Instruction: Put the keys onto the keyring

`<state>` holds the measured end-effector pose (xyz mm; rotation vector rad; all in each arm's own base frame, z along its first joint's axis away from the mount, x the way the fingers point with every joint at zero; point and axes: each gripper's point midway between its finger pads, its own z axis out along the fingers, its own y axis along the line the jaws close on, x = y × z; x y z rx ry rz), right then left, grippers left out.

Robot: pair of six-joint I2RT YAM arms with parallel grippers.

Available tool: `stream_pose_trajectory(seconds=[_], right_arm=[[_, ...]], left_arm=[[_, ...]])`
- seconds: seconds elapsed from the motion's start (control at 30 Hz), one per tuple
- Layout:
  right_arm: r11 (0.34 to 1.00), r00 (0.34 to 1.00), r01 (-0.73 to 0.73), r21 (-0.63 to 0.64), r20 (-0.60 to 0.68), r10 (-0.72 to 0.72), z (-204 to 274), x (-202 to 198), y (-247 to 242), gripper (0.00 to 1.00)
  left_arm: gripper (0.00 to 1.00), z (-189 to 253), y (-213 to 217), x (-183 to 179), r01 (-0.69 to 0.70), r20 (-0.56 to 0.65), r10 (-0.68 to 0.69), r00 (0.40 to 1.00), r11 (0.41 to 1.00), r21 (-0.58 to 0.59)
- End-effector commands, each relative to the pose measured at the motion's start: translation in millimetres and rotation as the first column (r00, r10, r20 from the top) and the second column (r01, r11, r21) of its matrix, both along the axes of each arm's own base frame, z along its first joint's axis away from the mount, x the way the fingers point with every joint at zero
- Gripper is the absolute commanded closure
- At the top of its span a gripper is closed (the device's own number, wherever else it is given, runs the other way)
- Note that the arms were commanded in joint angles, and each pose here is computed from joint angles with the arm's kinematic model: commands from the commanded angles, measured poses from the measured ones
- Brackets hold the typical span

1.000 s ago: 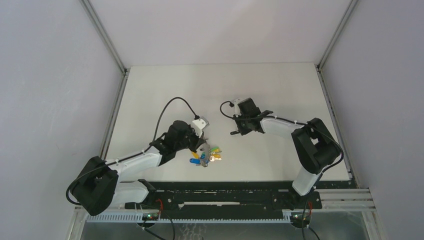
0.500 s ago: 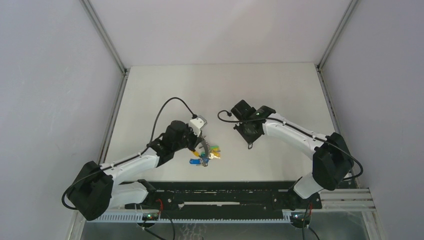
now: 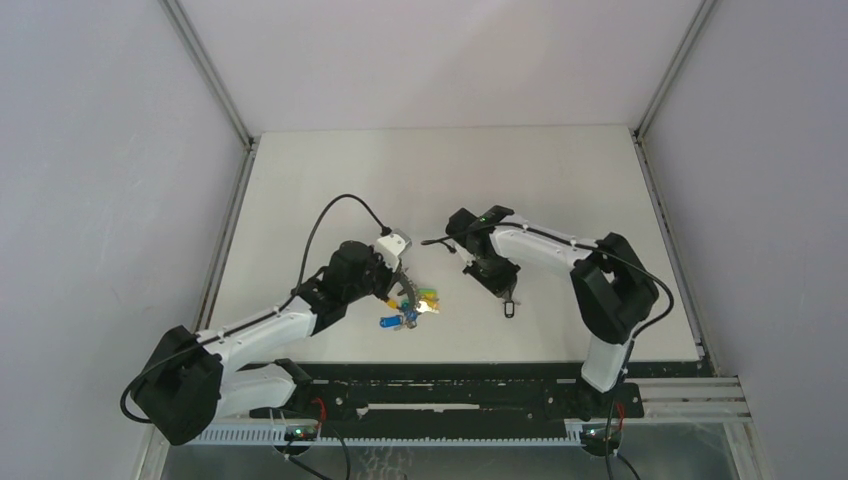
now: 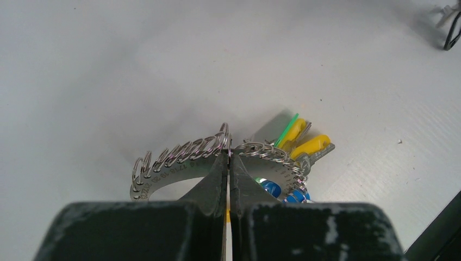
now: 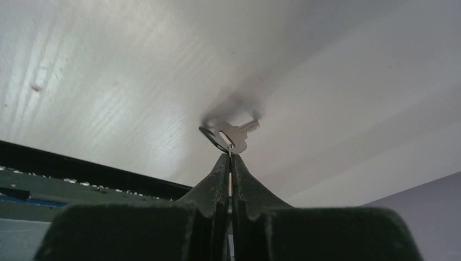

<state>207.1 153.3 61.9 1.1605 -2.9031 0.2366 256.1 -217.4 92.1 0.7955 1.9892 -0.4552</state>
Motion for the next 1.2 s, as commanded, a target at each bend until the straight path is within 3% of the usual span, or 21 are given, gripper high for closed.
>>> stream_pose_trajectory(seconds=[0.0, 0.33, 0.57, 0.87, 1.17], right_arm=[[0.996, 0.997, -0.064, 0.059, 0.049, 0.061, 4, 33, 28, 1.0], [0.992, 0.995, -0.098, 0.079, 0.027, 0.096, -32, 66, 63, 0.95], [0.989, 0.993, -0.091, 0.117, 0.08, 0.082, -34, 80, 75, 0.89], [0.933, 0.969, -0.161, 0.321, 0.233, 0.087, 16, 78, 88, 0.74], [0.872, 0.974, -0.171, 0.458, 0.213, 0.079, 18, 65, 68, 0.54]], left_arm=[[1.0, 24, -2, 10, -0.009, 0.085, 0.011, 0.996, 1.0, -0.026], [1.0, 24, 0, 10, -0.016, 0.09, 0.017, 0.996, 1.0, -0.018], [1.0, 23, 0, 10, -0.016, 0.089, 0.017, 0.996, 1.0, -0.014], [1.0, 23, -2, 9, -0.006, 0.087, 0.007, 0.996, 1.0, -0.017], [1.0, 25, -3, 8, 0.0, 0.093, 0.003, 0.996, 1.0, -0.024]])
